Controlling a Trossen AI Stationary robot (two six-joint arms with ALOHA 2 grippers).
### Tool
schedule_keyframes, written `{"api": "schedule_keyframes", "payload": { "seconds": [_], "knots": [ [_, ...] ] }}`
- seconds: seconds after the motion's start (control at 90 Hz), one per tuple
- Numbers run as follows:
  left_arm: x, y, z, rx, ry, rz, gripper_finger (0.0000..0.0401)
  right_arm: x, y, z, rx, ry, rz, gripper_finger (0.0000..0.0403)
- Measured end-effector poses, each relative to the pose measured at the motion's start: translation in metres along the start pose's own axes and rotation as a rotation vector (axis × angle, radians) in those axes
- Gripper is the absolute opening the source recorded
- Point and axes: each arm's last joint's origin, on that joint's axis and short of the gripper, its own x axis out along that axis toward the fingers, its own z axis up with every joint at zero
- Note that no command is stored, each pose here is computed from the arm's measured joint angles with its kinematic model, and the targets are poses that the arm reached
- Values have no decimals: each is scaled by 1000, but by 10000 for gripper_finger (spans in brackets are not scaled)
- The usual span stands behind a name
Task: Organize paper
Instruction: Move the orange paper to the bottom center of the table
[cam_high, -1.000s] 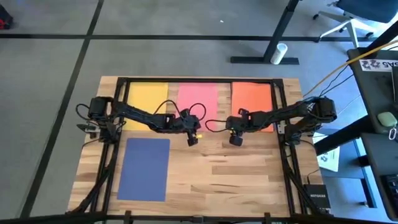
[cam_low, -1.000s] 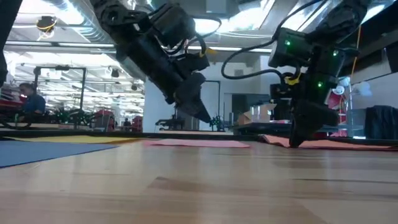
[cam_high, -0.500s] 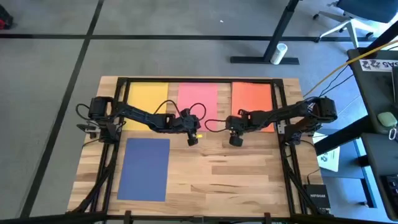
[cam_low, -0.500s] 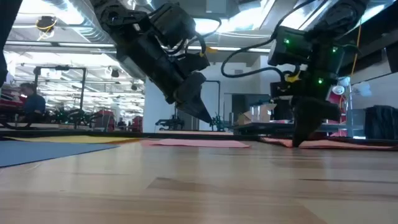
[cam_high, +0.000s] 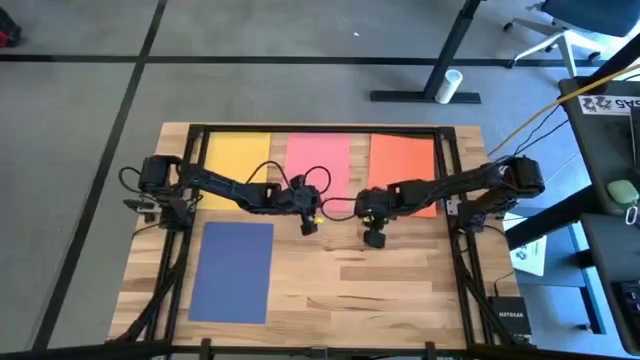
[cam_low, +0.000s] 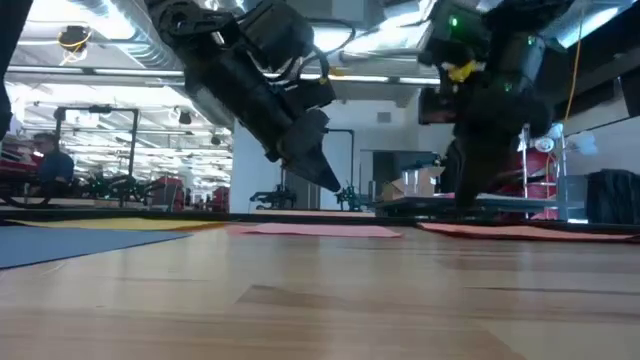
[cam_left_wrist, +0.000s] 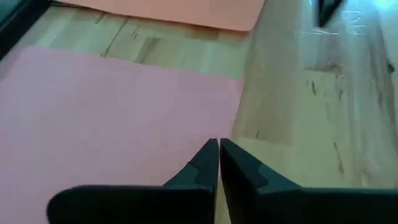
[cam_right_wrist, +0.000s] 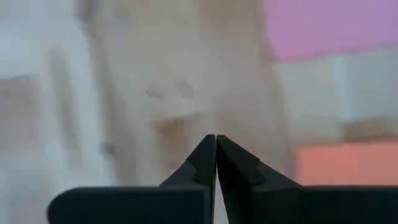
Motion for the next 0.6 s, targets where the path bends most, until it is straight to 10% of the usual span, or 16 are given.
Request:
{"api": "schedule_keyframes", "payload": {
  "seconds": [0.289,0.6],
  "knots": [
    [-13,-8,5,25,-17,-25,0,0,17,-7,21,-22,-203,9],
    [-15,-10,7,30,-24,-31,0,7,8,-15,-13,33,-405,119]
  ]
}}
